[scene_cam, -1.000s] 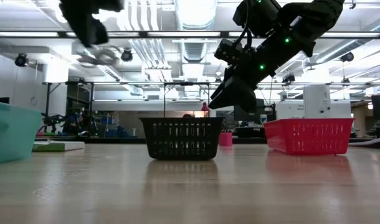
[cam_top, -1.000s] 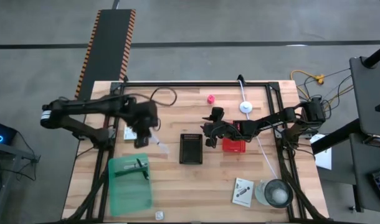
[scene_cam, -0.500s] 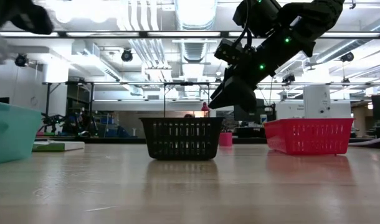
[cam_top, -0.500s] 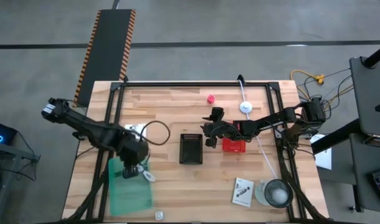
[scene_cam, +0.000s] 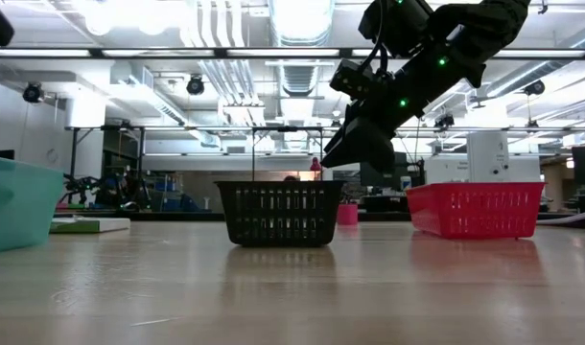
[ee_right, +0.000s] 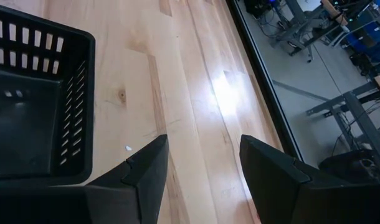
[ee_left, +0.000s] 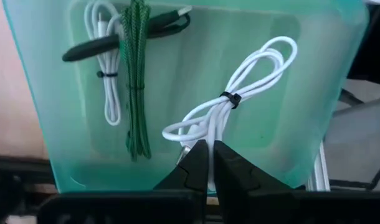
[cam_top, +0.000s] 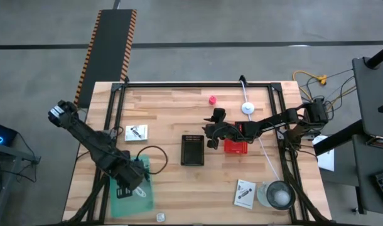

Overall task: Pick and place items into bin
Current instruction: Put the white charger cable into the green bin, then put the top white card reader box into the black bin

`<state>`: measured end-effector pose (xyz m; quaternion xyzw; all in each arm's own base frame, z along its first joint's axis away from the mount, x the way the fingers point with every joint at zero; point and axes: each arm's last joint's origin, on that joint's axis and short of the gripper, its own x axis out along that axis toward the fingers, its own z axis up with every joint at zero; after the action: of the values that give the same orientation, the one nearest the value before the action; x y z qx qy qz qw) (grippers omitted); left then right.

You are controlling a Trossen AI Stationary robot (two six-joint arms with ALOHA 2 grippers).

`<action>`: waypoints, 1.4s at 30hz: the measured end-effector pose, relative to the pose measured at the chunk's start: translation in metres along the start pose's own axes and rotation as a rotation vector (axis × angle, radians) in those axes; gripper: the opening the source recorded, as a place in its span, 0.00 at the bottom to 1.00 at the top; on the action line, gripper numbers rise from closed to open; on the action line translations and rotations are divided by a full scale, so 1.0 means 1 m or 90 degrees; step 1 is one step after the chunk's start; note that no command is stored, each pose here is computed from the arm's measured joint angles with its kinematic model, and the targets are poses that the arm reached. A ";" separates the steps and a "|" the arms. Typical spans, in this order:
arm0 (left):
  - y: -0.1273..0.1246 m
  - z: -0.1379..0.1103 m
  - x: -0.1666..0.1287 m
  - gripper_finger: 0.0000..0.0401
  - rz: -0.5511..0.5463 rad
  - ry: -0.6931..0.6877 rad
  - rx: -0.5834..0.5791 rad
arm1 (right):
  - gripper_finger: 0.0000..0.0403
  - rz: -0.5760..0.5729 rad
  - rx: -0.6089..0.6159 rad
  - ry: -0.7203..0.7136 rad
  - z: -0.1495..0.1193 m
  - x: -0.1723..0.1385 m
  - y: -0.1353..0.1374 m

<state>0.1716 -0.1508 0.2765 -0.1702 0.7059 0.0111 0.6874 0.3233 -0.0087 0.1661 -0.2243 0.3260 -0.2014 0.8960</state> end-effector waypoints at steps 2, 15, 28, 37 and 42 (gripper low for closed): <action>-0.001 0.002 0.003 0.03 0.008 0.002 -0.014 | 0.46 0.000 0.000 0.000 0.000 0.000 0.000; 0.005 0.004 0.000 0.25 0.049 -0.036 0.020 | 0.46 0.000 0.000 0.000 0.000 0.000 0.000; 0.043 0.018 -0.033 0.27 0.331 -0.337 0.119 | 0.46 0.003 0.032 -0.007 0.001 0.000 0.000; 0.068 0.055 -0.040 0.27 0.467 -0.344 0.201 | 0.46 -0.011 -0.007 -0.026 0.004 0.000 -0.002; 0.101 0.073 -0.049 0.27 0.434 -0.266 0.191 | 0.46 -0.023 -0.002 -0.058 0.010 0.000 -0.004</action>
<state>0.2160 -0.0261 0.2986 0.1806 0.5613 0.1692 0.7897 0.3289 -0.0089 0.1751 -0.2406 0.2811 -0.2065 0.9058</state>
